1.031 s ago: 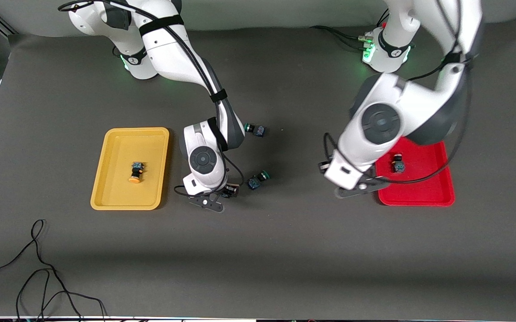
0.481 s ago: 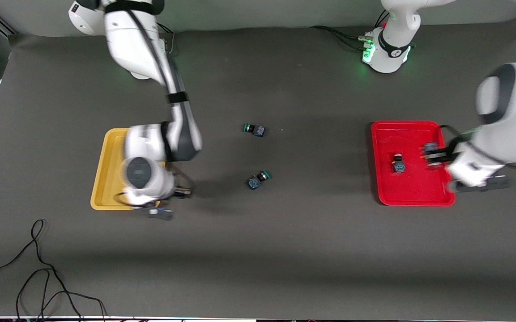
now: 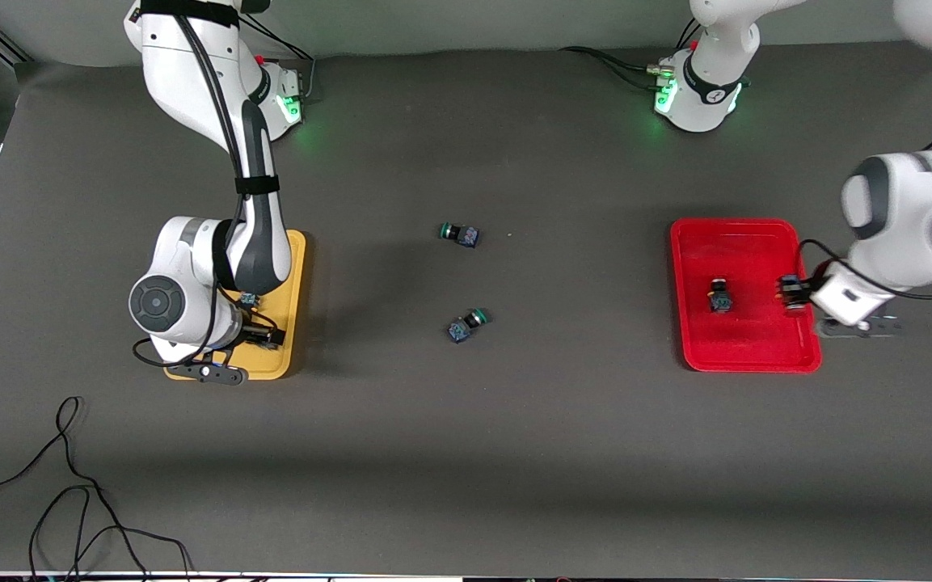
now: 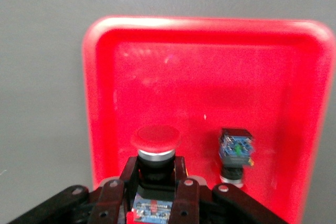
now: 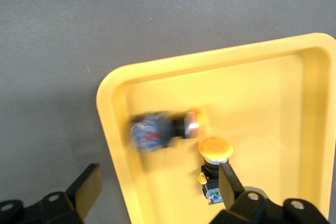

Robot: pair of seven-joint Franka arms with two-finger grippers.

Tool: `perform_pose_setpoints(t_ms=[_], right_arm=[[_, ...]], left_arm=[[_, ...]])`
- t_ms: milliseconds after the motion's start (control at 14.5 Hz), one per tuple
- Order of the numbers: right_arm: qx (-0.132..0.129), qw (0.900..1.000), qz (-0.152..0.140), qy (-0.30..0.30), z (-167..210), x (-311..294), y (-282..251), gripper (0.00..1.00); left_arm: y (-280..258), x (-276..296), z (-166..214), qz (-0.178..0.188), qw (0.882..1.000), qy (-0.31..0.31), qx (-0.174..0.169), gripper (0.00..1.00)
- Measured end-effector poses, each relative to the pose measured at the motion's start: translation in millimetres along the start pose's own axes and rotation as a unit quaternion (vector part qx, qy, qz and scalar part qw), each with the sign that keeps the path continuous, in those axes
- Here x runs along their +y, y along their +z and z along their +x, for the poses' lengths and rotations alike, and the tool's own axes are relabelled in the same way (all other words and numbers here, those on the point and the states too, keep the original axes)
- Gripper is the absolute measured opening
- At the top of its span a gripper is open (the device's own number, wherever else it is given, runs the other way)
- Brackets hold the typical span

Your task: Place red and yellow buttons in trays

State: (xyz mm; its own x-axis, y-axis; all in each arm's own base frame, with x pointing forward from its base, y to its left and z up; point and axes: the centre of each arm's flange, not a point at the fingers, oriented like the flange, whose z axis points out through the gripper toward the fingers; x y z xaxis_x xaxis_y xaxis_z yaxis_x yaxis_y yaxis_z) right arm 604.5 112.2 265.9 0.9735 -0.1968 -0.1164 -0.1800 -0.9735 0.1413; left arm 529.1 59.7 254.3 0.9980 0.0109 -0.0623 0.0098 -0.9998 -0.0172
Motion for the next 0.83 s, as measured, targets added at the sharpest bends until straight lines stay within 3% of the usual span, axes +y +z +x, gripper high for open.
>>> perform_pose_setpoints(t_ms=[138,275,481,756,825], right_arm=[[0.010,1.000,0.015,0.004,0.7,5.5,-19.9,1.00],[0.018,0.999,0.040,0.018,3.2,27.3,-54.9,1.00],[0.047,0.995,0.083,0.026,3.6,68.5,-124.9,1.00],[0.098,0.990,0.102,-0.003,-8.6,111.7,-210.4,1.00],[0.098,0.989,0.111,-0.010,-14.8,121.1,-229.7,1.00]], left_arm=[[43.7,-2.8,-18.3,-0.003,1.000,0.006,0.007,0.22],[45.5,-9.0,-18.1,0.000,1.000,0.008,0.008,0.26],[1.8,-21.0,2.0,0.013,1.000,0.021,-0.016,0.56],[-142.2,-37.7,35.8,0.023,0.998,0.007,-0.066,0.99],[-176.4,-38.3,38.4,0.018,0.997,0.005,-0.070,1.00]])
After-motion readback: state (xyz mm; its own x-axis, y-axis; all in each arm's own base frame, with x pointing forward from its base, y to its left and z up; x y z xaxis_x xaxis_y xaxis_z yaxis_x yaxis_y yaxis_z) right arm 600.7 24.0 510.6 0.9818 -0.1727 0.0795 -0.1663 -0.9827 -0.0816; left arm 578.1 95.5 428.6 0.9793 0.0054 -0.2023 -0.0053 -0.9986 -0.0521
